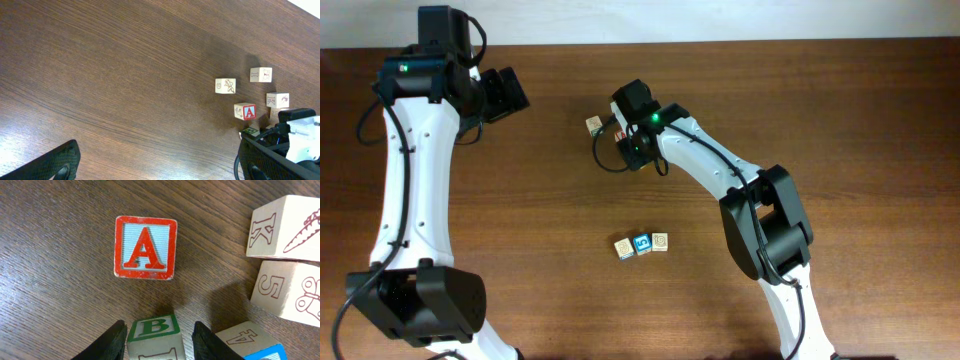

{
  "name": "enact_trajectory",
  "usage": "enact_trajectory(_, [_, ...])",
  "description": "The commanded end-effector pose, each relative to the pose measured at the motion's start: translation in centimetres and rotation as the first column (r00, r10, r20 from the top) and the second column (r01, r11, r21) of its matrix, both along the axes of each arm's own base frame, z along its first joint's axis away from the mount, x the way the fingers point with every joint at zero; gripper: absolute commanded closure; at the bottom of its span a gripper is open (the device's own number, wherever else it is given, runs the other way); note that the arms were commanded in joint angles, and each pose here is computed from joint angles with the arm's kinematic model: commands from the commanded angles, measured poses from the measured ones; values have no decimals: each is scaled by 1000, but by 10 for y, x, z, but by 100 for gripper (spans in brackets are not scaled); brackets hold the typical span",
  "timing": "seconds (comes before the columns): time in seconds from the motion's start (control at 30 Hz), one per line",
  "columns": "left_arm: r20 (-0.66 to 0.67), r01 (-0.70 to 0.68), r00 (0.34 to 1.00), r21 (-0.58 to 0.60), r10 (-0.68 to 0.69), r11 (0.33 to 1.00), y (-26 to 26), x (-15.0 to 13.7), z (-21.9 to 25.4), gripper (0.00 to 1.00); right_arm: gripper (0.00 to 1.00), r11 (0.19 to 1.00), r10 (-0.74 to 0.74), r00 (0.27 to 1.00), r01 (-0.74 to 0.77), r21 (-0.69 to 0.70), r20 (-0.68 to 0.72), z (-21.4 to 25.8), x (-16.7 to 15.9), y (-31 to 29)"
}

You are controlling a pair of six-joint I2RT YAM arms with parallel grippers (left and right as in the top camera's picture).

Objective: Rotate 4 blocks

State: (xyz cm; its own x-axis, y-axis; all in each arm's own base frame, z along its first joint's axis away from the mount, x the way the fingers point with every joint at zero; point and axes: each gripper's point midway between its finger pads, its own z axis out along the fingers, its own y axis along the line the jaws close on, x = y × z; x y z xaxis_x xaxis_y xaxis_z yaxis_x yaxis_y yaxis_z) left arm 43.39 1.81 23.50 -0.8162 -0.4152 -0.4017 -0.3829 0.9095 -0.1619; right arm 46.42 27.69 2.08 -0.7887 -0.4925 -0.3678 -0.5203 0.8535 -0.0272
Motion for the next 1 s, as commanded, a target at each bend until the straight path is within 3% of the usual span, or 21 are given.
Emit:
enact_trajectory(0.0, [-5, -7, 1000, 2, 7, 1000, 2, 1, -2, 1, 65, 1000, -4, 1000, 4, -14, 7, -3, 4, -3])
enact_trajectory(0.1, [-5, -6, 1000, 2, 6, 1000, 2, 1, -2, 1, 78, 991, -136, 989, 136, -3, -63, 8, -8, -10])
enact_trajectory(0.2, [-5, -6, 1000, 2, 6, 1000, 2, 1, -2, 1, 79, 959, -281, 948, 282, -16, -151, 66, -32, -22])
enact_trajectory(0.3, [-5, -6, 1000, 2, 6, 1000, 2, 1, -2, 1, 80, 955, -296, 928, 289, -65, -227, 108, -63, -38])
enact_trajectory(0.47, [-4, -7, 1000, 2, 7, 1000, 2, 1, -2, 1, 79, 908, -408, 829, 325, -266, -382, 82, -118, -70])
enact_trajectory(0.53, [-4, -6, 1000, 2, 6, 1000, 2, 1, -2, 1, 84, 880, -460, 782, 337, -335, -421, 64, -138, -78])
enact_trajectory(0.63, [-4, -6, 1000, 2, 6, 1000, 2, 1, -2, 1, 80, 914, -392, 851, 316, -254, -350, 102, -147, -60])
enact_trajectory(0.7, [-5, -6, 1000, 2, 6, 1000, 2, 1, -2, 1, 79, 912, -403, 852, 342, -227, -333, 118, -159, -66])
enact_trajectory(0.8, [-5, -7, 1000, 2, 7, 1000, 2, 1, -2, 1, 74, 912, -408, 850, 390, -125, -332, 83, -190, -77])
enact_trajectory(0.97, [-5, -6, 1000, 2, 6, 1000, 2, 1, -2, 1, 67, 922, -362, 855, 387, -5, -372, 16, -192, -60])
